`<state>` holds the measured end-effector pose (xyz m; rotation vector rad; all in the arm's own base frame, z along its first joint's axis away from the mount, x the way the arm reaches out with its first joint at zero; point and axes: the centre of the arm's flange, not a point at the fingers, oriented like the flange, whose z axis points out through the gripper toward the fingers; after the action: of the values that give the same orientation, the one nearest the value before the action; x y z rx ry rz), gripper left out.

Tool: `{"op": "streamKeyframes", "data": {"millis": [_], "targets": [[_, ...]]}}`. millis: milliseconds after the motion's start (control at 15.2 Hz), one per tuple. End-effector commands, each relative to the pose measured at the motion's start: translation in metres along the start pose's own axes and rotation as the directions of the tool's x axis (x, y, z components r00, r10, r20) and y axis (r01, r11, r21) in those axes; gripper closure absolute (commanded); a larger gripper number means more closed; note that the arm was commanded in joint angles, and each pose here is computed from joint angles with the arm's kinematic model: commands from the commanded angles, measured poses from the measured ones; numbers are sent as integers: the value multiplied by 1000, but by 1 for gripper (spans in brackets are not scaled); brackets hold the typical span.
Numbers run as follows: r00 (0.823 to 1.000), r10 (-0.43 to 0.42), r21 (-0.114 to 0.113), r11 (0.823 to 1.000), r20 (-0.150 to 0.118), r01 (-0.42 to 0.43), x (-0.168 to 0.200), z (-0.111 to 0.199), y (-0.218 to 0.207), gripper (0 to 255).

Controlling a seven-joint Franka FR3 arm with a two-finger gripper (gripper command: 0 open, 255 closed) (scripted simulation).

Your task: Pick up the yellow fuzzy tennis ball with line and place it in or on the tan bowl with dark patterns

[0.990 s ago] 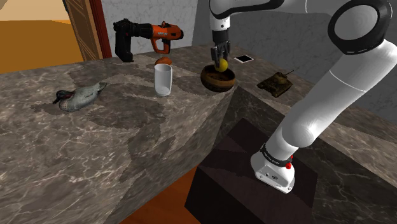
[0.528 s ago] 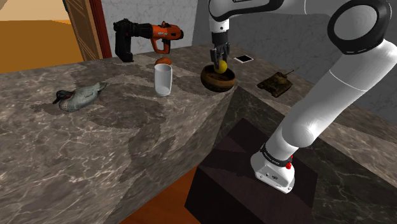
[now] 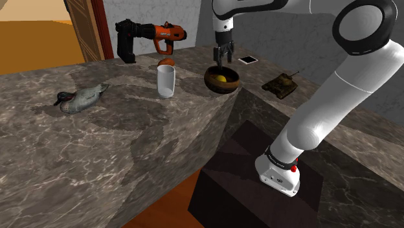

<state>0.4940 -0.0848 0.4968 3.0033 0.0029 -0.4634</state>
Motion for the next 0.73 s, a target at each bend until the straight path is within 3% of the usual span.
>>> {"op": "streamKeyframes", "data": {"millis": [0,132,660], "targets": [[1000,0,0,1000,0,0,-1,-20,0,0],[1000,0,0,1000,0,0,-1,-44,0,0],[1000,0,0,1000,0,0,-1,-44,0,0]]}}
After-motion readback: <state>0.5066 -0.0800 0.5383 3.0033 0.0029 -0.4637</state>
